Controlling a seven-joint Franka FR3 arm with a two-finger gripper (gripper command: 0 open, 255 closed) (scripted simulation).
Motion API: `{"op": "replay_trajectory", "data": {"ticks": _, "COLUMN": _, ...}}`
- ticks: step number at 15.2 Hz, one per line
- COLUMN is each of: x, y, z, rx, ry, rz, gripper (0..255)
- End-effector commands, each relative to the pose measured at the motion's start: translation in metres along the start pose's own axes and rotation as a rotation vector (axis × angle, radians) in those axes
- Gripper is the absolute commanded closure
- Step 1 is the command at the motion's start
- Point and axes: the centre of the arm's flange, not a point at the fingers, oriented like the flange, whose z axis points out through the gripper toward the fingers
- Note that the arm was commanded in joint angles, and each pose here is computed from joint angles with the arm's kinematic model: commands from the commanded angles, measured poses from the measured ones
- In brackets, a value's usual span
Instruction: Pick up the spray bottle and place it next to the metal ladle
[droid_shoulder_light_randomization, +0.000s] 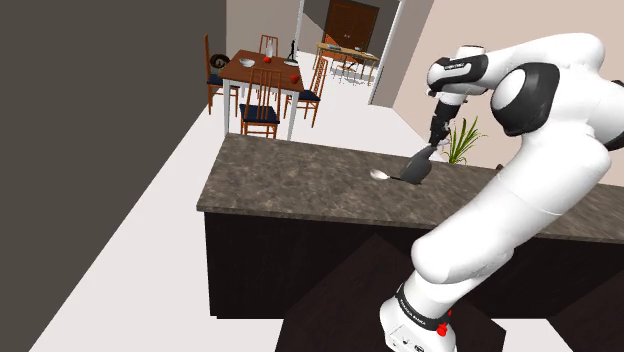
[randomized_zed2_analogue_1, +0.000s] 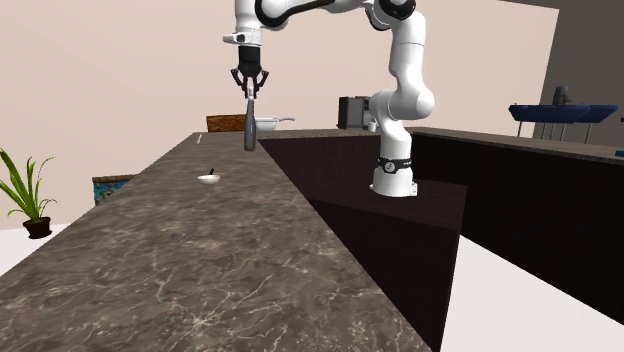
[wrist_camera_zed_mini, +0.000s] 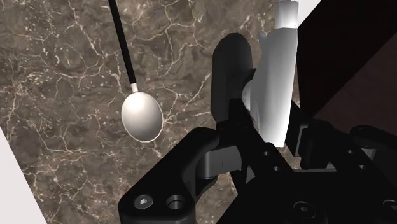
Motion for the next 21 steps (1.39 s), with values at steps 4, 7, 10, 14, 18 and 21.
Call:
{"op": "replay_trajectory", "data": {"ticks": 4, "x": -0.061, "y": 0.011, "z": 0.008, "rx": 0.000, "ry": 0.000, "rz": -0.002, "gripper": 255}}
{"op": "replay_trajectory", "data": {"ticks": 7, "x": -0.100, "y": 0.017, "z": 0.013, "rx": 0.000, "ry": 0.000, "rz": -0.002, "gripper": 255}}
{"op": "replay_trajectory", "data": {"ticks": 10, "x": -0.139, "y": 0.023, "z": 0.017, "rx": 0.000, "ry": 0.000, "rz": -0.002, "gripper": 255}}
{"op": "replay_trajectory", "data": {"ticks": 14, "x": -0.190, "y": 0.032, "z": 0.024, "rx": 0.000, "ry": 0.000, "rz": -0.002, "gripper": 255}}
{"op": "replay_trajectory", "data": {"ticks": 18, "x": -0.187, "y": 0.031, "z": 0.045, "rx": 0.000, "ry": 0.000, "rz": -0.002, "gripper": 255}}
{"op": "replay_trajectory", "data": {"ticks": 21, "x": -0.185, "y": 0.030, "z": 0.061, "rx": 0.000, "ry": 0.000, "rz": -0.002, "gripper": 255}}
